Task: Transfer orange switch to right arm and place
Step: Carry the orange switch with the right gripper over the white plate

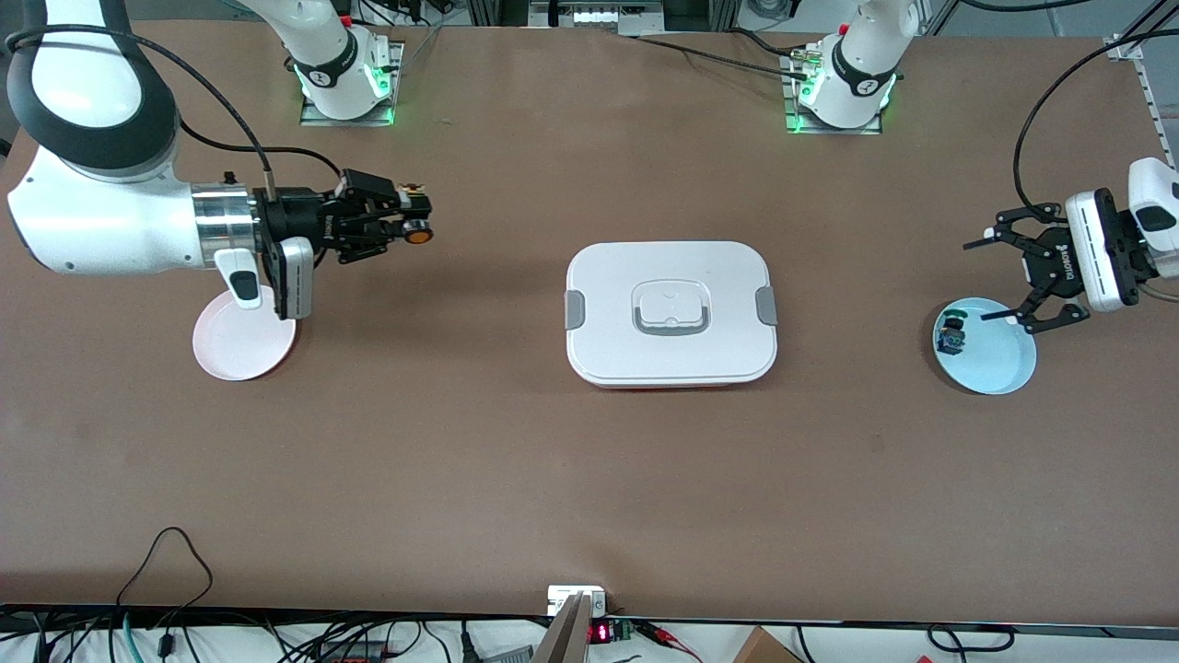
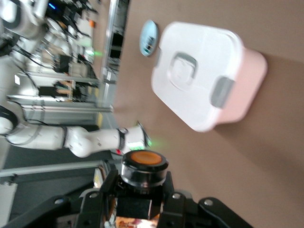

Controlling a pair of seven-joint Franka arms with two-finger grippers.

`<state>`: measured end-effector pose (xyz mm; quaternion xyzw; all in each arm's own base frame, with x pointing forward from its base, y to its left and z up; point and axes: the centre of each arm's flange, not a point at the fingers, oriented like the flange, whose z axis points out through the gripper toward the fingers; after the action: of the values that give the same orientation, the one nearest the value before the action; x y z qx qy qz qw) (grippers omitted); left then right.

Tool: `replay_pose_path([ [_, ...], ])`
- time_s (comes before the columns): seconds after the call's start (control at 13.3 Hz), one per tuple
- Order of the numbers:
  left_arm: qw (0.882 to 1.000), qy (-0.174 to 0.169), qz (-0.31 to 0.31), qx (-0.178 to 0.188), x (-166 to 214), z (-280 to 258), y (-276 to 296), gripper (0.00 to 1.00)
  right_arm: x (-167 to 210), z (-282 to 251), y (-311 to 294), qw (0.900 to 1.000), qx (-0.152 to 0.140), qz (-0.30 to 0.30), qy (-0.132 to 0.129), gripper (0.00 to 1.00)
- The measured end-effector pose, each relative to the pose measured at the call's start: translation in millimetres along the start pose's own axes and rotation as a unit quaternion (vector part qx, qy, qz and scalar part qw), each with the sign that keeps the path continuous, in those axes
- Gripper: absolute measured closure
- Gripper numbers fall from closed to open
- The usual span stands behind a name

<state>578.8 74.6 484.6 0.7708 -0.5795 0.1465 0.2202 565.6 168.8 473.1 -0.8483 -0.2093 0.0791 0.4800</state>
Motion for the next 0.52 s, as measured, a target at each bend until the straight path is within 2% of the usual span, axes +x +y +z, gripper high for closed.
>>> replay_pose_path([
  [0.15, 0.997, -0.062, 0.02, 0.046, 9.9, -17.3, 2.4, 0.0, -16.6, -14.8, 18.2, 0.997, -0.063, -0.015, -0.045, 0.59],
  [0.3, 0.987, -0.122, 0.019, 0.105, 28.6, -39.9, 8.1, 0.0, -28.4, -28.5, 36.3, 0.989, -0.117, -0.034, -0.079, 0.59],
  [0.52, 0.976, -0.141, -0.003, 0.163, 43.4, -75.9, 20.3, 0.0, -43.8, -46.7, 60.8, 0.97, -0.188, -0.074, -0.136, 0.59],
])
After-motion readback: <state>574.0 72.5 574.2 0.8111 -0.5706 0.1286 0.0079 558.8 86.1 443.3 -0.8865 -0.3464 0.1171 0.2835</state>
